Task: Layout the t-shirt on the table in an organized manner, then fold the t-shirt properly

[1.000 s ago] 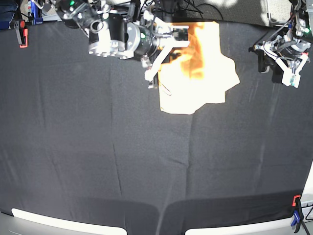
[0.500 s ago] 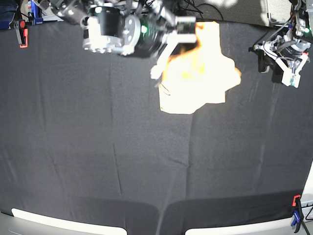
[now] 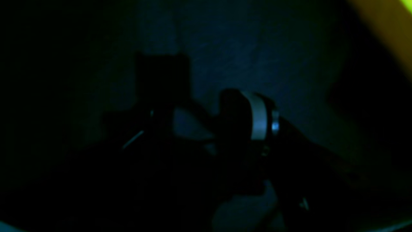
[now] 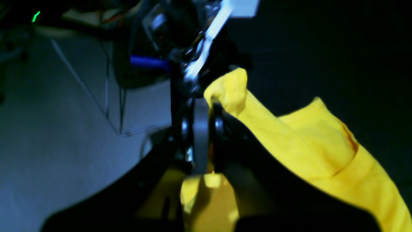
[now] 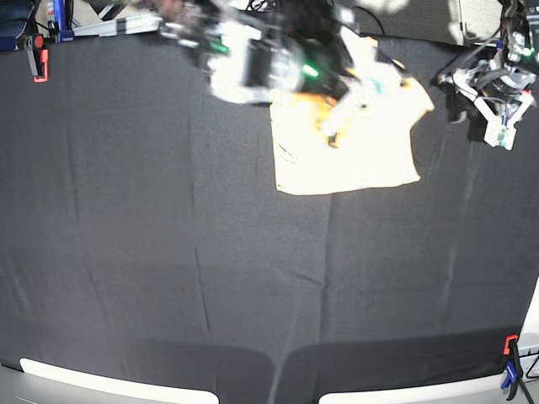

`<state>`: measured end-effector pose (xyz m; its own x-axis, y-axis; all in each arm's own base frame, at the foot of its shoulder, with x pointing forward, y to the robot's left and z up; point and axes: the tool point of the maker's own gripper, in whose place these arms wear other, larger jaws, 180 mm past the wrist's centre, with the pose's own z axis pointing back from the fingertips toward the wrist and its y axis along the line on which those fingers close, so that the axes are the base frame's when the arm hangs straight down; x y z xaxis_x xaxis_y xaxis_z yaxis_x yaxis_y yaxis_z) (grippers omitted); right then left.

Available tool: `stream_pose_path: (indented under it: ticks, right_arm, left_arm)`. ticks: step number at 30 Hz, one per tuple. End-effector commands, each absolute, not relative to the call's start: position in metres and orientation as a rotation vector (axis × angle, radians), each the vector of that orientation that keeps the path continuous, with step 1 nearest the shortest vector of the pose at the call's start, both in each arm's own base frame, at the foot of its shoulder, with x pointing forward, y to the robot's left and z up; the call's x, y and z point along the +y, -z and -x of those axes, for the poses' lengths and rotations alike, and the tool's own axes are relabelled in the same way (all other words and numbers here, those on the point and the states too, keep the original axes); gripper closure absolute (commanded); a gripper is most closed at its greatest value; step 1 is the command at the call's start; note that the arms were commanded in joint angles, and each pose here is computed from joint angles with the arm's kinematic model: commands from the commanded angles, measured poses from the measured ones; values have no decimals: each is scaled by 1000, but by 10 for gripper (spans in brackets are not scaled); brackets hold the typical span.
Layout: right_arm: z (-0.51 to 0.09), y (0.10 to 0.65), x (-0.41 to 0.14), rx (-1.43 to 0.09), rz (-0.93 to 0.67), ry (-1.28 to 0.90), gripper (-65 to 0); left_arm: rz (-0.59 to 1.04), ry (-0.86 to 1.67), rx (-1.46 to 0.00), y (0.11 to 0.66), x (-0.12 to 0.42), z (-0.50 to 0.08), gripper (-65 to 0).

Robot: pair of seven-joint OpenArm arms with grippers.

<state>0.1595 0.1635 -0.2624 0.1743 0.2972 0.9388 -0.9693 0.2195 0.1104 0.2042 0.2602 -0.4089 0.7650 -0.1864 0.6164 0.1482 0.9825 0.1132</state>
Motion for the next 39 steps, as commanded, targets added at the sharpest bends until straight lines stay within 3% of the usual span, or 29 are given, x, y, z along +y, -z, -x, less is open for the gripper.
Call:
stream_pose_path:
  ticks: [1,11,15,18,21,24,27,30,31,35,39]
  right_arm:
    - [-159,244,173,-1012,-969,-1081,0]
    - [-124,248,219,-917,-1103,-1130,-3]
    - [-122,246,225,-912,-1121,-1130,-213]
    - [-121,235,226,-929,-1179,-1132,-253]
    - [-120,220,227,-942,-1254,-1133,-253]
    - [-132,212,223,-989,-1224,-1143,-252]
    - [-160,219,211,-1022,-1103,-1138,-242]
    - [-200,228,188,-1054,-972,-1075,-179]
    - [-215,228,178,-1072,-942,-1040,-152]
    - [-271,219,138,-1159,-819,-918,0]
    - [-306,218,101,-1185,-697,-868,0]
  left_arm:
    - [-98,201,-706,399,269,-210,-284]
    - [-272,84,-729,372,339,-203,-283]
    - [-266,-20,-776,357,360,-200,-283]
    - [-243,-79,-805,349,368,-198,-283]
    - [-201,-117,-819,345,368,-197,-283]
    - [-75,-103,-832,346,349,-200,-265]
    - [106,-95,-859,340,318,-204,-180]
    - [289,-53,-876,328,284,-206,-19]
    - [352,-33,-881,322,271,-206,0]
    - [517,39,-865,304,233,-200,0]
    - [575,69,-819,303,212,-190,0]
